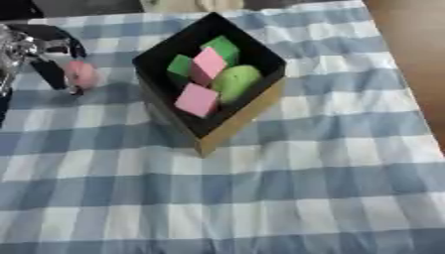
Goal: Pick up objects on the table and place them in the box.
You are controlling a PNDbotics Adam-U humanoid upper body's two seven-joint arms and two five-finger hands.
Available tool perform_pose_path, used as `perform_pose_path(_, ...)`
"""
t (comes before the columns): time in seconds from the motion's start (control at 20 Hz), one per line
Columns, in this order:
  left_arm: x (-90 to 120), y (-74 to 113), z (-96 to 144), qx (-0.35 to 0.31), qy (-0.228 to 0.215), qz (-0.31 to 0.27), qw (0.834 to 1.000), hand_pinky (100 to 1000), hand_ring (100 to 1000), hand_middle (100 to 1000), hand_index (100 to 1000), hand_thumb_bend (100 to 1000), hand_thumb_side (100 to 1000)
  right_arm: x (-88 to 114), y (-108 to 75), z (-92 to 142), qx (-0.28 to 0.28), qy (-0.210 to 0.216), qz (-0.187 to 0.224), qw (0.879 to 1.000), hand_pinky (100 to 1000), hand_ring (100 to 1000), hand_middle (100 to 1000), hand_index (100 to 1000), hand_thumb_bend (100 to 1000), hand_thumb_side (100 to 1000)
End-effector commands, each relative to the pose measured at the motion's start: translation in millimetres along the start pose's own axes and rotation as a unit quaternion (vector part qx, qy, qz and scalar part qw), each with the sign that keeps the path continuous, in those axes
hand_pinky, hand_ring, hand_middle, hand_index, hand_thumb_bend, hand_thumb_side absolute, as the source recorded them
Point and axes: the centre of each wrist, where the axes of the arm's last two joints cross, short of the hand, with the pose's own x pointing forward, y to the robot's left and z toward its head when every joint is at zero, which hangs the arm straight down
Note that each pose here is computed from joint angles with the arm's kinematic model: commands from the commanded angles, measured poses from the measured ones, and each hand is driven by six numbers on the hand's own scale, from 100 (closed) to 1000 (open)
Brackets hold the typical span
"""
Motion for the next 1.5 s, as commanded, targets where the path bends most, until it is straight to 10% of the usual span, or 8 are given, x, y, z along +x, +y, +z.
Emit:
perform_pose_path(0.05, -7.1, 8.8, 5.0, 0.012, 0.014, -0.006, 1.000, 811, 822, 718, 820, 498, 223, 4.7, -1.0, -5.9, 0.017, -0.010, 0.011, 1.000, 999, 1000, 417, 1000, 100, 523)
perform_pose_path(0.75, -3.9, 3.1, 1.9, 0.054, 0.045, -0.031, 0.997, 717, 738, 608, 732, 247, 218, 4.0, 0.4, -5.0, 0.020, -0.003, 0.005, 1.000, 1000, 1000, 415, 1000, 100, 522)
perform_pose_path(1.5, -5.6, 39.7, 23.4, 0.142, 0.049, -0.048, 0.987, 645, 639, 519, 662, 267, 100, 4.8, -0.3, -3.6, 0.020, 0.001, 0.004, 1.000, 1000, 1000, 412, 1000, 100, 523)
